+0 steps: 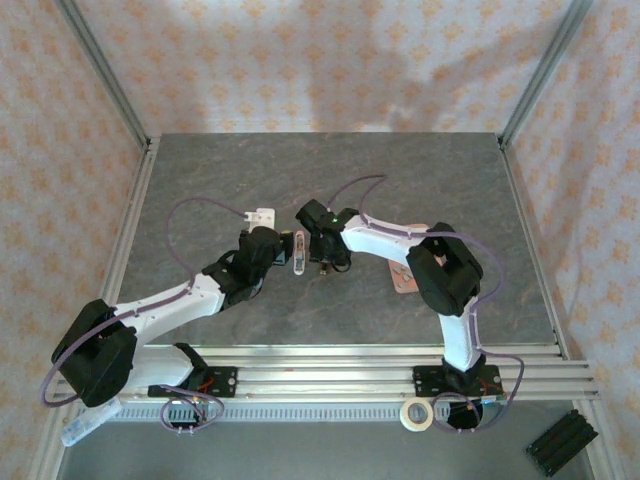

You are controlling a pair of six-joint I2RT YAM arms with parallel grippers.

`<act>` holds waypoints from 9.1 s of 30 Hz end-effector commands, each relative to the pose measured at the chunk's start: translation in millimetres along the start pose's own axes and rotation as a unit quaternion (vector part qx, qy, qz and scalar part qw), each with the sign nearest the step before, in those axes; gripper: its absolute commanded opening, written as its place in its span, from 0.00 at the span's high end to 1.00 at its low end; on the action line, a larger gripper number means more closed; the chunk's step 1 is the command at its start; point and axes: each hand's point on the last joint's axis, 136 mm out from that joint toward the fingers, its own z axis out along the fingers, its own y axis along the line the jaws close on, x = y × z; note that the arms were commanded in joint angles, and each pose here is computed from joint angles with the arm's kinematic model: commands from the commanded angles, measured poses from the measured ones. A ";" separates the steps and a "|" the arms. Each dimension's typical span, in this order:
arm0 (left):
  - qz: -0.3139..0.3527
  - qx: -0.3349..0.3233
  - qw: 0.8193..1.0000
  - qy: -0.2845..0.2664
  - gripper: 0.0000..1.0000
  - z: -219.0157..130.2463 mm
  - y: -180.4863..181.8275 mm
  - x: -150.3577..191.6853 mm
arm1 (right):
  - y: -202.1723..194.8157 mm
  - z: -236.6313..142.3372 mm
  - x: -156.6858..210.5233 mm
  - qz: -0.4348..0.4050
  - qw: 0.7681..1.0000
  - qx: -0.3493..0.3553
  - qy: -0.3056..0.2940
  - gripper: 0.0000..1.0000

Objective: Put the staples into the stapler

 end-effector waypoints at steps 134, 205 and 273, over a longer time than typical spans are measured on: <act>-0.024 0.049 0.998 0.007 0.32 12.0 -16.7 9.8 | -183.9 -28.1 -14.9 0.524 0.849 0.065 0.016 0.50; -0.070 0.042 0.997 0.007 0.31 7.6 -3.3 16.6 | -145.0 -74.2 -18.5 0.325 0.946 -0.001 0.013 0.86; -0.098 0.049 0.994 0.022 0.32 -3.2 22.0 27.4 | -131.1 -44.0 24.3 0.102 0.988 0.050 0.102 0.54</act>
